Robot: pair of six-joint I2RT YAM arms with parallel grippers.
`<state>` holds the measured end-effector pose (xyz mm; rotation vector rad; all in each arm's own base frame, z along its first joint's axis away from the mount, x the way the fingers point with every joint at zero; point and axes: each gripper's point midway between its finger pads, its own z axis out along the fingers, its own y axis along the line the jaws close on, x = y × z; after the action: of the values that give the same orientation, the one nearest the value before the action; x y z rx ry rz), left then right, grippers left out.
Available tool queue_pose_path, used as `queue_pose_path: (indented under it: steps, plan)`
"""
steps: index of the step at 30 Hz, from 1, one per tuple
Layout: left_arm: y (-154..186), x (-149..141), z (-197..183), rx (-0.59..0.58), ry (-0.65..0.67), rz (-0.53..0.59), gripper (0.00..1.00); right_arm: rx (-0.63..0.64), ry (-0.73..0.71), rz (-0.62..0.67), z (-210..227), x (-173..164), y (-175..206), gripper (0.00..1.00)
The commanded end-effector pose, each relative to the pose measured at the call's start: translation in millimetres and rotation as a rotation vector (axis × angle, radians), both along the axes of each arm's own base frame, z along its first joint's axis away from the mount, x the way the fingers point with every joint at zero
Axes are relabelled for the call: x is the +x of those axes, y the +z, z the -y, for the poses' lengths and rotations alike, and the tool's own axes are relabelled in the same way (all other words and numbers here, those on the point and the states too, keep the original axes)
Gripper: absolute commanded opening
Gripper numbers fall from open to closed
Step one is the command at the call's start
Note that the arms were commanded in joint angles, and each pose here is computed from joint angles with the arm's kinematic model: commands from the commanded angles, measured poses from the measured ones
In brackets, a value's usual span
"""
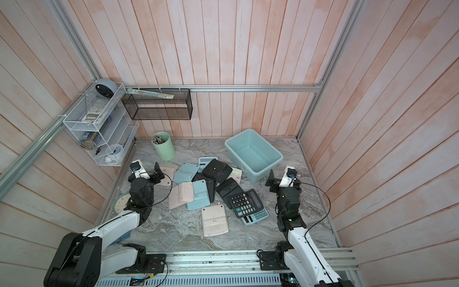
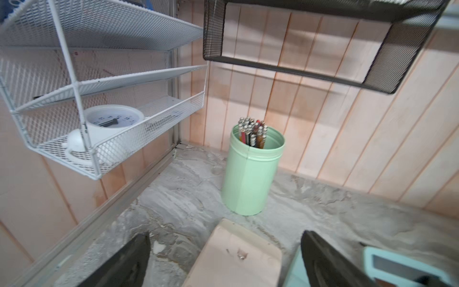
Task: Put the calculator in the storage box
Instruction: Move the calculator to the center of the board.
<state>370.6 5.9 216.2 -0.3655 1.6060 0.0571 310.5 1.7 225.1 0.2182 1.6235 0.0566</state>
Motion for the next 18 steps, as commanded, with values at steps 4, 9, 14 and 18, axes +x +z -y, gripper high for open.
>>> queue_pose_path:
  steps: [4, 9, 14, 18]
  plan:
    - [10.7, -13.1, 37.6, -0.324, -0.176, -0.114, 1.0, 0.326, -0.045, -0.178, 2.8, -33.1, -22.3, 0.98]
    - [9.8, -33.8, 72.4, -0.364, -0.402, -0.119, 1.0, 0.451, -0.084, -0.297, 10.5, -41.1, -47.1, 0.98]
    - [7.2, -40.3, 81.8, -0.434, -0.468, -0.091, 1.0, 0.455, 0.015, -0.468, -11.0, -39.4, -76.4, 0.97]
    - [-13.1, -37.5, 62.8, -0.632, -0.382, -0.074, 1.0, 0.527, 0.04, -0.58, -25.5, -39.0, -107.7, 0.94]
